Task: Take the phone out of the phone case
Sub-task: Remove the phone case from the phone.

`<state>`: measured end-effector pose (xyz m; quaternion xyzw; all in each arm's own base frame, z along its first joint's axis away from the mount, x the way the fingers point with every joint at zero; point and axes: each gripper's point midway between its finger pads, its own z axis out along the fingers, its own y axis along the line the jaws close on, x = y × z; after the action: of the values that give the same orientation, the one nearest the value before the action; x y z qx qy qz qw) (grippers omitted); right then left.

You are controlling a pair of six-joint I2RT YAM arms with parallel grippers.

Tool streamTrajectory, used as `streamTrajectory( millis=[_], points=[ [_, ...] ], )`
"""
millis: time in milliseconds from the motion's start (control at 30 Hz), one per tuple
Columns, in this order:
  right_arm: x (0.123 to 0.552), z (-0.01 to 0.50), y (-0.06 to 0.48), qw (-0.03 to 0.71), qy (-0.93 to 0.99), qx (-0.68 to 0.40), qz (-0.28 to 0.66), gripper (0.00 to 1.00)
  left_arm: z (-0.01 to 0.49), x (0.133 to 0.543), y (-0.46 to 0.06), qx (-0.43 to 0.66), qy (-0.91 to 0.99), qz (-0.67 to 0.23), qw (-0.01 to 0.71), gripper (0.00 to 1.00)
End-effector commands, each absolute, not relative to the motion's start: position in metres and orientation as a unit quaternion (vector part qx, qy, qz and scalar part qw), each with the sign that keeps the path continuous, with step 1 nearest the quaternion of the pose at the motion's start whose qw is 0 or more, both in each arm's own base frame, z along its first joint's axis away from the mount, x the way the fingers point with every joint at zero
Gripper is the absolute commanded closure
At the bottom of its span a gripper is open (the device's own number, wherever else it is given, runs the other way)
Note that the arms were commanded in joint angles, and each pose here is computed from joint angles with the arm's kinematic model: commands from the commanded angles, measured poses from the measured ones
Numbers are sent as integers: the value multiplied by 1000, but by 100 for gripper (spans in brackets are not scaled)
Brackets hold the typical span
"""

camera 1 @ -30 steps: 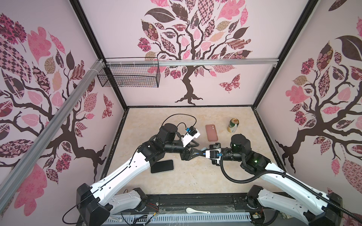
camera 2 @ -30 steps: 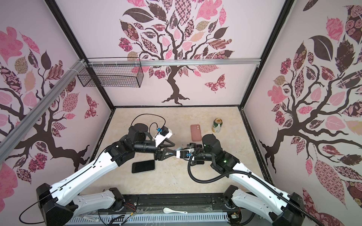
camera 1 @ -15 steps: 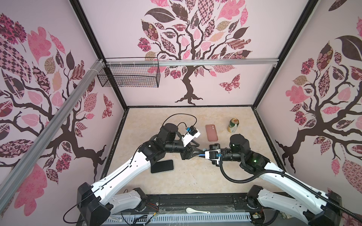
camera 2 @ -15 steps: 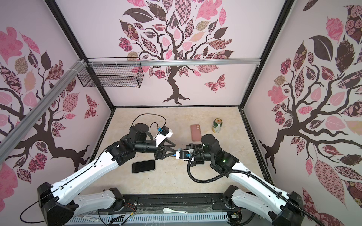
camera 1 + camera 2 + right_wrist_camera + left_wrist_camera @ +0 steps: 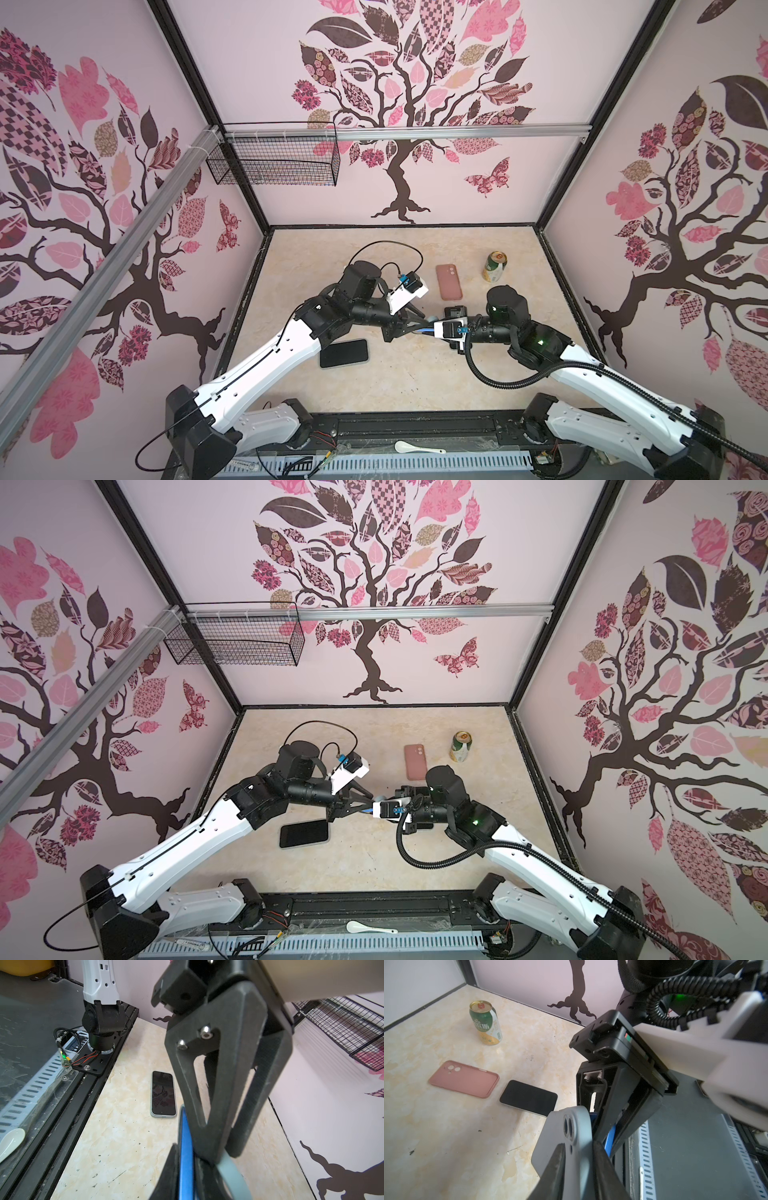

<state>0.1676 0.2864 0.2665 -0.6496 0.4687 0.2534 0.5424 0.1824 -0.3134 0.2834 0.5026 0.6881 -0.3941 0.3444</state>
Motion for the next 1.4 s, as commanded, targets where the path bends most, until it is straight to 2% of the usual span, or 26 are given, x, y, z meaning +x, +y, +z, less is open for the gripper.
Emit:
streamTrajectory(
  millis=[0, 200, 700, 1167, 1367],
  points=[
    [162, 324, 291, 610, 401, -635, 252, 100, 272, 183, -310, 506, 705, -380, 322, 81],
    [161, 322, 289, 609, 402, -637, 250, 100, 278, 187, -310, 503, 702, -377, 335, 100],
    [147, 309, 293, 580, 395, -660, 266, 100, 288, 220, -299, 453, 740, -317, 383, 100],
    [139, 306, 294, 571, 387, -670, 276, 100, 279, 256, -271, 374, 791, -291, 387, 100],
    [135, 303, 294, 569, 390, -665, 287, 100, 276, 258, -263, 365, 798, -282, 387, 100]
  ],
)
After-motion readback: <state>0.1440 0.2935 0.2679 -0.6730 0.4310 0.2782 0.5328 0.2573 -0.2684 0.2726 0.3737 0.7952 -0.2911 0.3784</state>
